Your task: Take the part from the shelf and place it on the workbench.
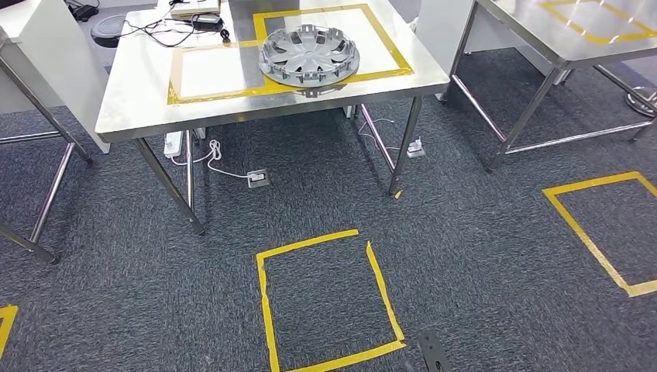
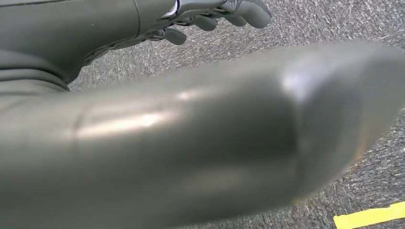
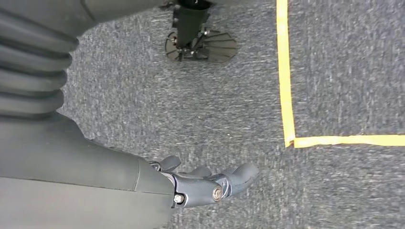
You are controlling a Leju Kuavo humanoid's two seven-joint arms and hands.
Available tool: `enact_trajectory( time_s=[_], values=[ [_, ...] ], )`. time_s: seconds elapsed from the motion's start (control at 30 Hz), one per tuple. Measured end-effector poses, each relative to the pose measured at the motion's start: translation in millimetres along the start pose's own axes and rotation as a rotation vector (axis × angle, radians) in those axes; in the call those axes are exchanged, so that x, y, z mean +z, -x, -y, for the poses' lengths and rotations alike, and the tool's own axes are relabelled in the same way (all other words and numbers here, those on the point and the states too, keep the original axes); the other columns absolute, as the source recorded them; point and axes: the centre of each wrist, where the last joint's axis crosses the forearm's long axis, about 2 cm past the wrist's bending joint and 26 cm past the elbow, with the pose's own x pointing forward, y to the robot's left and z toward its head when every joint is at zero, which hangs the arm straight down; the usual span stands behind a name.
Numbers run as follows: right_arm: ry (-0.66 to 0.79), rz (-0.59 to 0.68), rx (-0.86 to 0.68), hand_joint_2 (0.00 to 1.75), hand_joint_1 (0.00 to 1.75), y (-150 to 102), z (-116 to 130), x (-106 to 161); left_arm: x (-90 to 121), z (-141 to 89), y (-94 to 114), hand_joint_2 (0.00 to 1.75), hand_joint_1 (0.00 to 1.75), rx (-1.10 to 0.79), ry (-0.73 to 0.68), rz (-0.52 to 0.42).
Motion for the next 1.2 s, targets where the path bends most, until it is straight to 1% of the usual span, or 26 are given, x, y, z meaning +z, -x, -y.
enact_trajectory(
  time_s=[0.13, 0.27, 0.33, 0.47, 0.57, 0.83, 1.03, 1.2],
  values=[
    [0.008, 0.015, 0.011, 0.0, 0.0, -1, -1, 0, 0, 0, 0, 0.0, 0.0, 0.001, -0.001, 0.006],
    [0.083, 0.021, 0.003, 0.0, 0.0, -1, 1, 0, 0, 0, 1, 0.0, 0.0, 0.007, -0.012, 0.016],
    [0.118, 0.002, -0.033, 0.0, 0.0, 3, 2, 1, 2, 0, 4, 0.0, 0.0, 0.018, -0.005, 0.012],
    [0.136, -0.061, -0.14, 0.0, 0.0, 14, 3, 6, 6, 1, 13, 0.0, 0.0, 0.018, 0.023, -0.004],
    [0.148, -0.087, -0.168, 0.0, 0.0, 19, 3, 8, 6, 0, 16, 0.0, 0.0, 0.014, 0.029, -0.007],
    [0.129, -0.085, -0.153, 0.0, 0.0, 22, 4, 9, 4, 1, 10, 0.0, 0.0, 0.024, 0.033, 0.035],
    [0.124, -0.079, -0.164, 0.0, 0.0, 18, 3, 7, 2, 0, 8, 0.0, 0.0, 0.027, 0.031, 0.028],
    [0.14, -0.096, -0.17, 0.0, 0.0, 21, 5, 8, 3, 1, 7, 0.0, 0.0, 0.033, 0.04, 0.031]
  ],
)
